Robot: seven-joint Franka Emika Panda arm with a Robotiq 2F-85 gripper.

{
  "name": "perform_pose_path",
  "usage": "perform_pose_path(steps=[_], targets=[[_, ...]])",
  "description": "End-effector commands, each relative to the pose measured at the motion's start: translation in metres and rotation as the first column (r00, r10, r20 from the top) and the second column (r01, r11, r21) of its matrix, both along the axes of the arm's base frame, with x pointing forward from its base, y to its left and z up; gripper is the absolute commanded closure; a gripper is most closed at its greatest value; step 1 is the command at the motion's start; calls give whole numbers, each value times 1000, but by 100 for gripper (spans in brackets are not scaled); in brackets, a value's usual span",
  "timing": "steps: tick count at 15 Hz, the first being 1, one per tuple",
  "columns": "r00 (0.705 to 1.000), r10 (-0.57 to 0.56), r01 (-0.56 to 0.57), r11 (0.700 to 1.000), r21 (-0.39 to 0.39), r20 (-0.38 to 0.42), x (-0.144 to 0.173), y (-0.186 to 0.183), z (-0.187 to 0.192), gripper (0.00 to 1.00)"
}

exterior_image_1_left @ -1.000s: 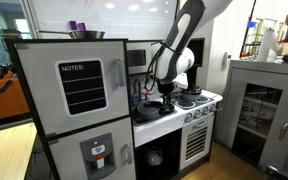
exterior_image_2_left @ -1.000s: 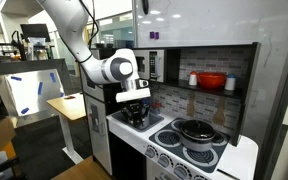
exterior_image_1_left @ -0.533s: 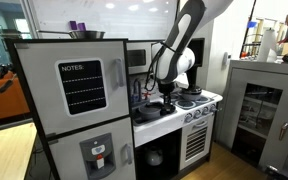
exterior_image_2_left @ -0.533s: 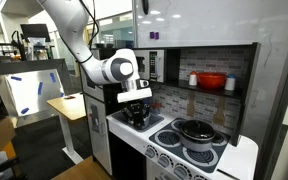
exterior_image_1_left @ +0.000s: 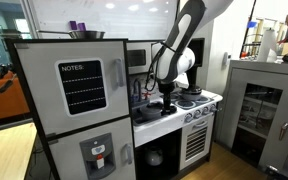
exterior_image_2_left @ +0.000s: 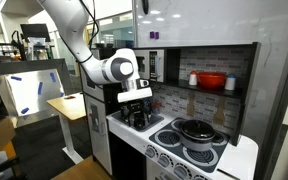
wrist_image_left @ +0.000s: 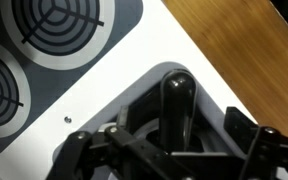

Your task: Put the grey pot inside the sink

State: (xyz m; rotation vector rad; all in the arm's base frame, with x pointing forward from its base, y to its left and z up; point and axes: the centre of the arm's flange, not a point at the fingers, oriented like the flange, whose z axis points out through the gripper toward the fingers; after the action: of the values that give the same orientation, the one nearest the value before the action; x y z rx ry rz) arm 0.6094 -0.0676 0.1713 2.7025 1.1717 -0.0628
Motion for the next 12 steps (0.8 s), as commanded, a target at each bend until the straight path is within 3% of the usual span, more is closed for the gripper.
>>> perform_pose_path(steps=[1, 7, 12], targets=[[1000, -15, 15, 1000, -12, 17, 1, 1, 10, 0], [987, -160, 160, 986, -40, 7, -7, 3, 46, 0], [941, -330, 326, 943, -65, -72, -14, -12, 63, 0]])
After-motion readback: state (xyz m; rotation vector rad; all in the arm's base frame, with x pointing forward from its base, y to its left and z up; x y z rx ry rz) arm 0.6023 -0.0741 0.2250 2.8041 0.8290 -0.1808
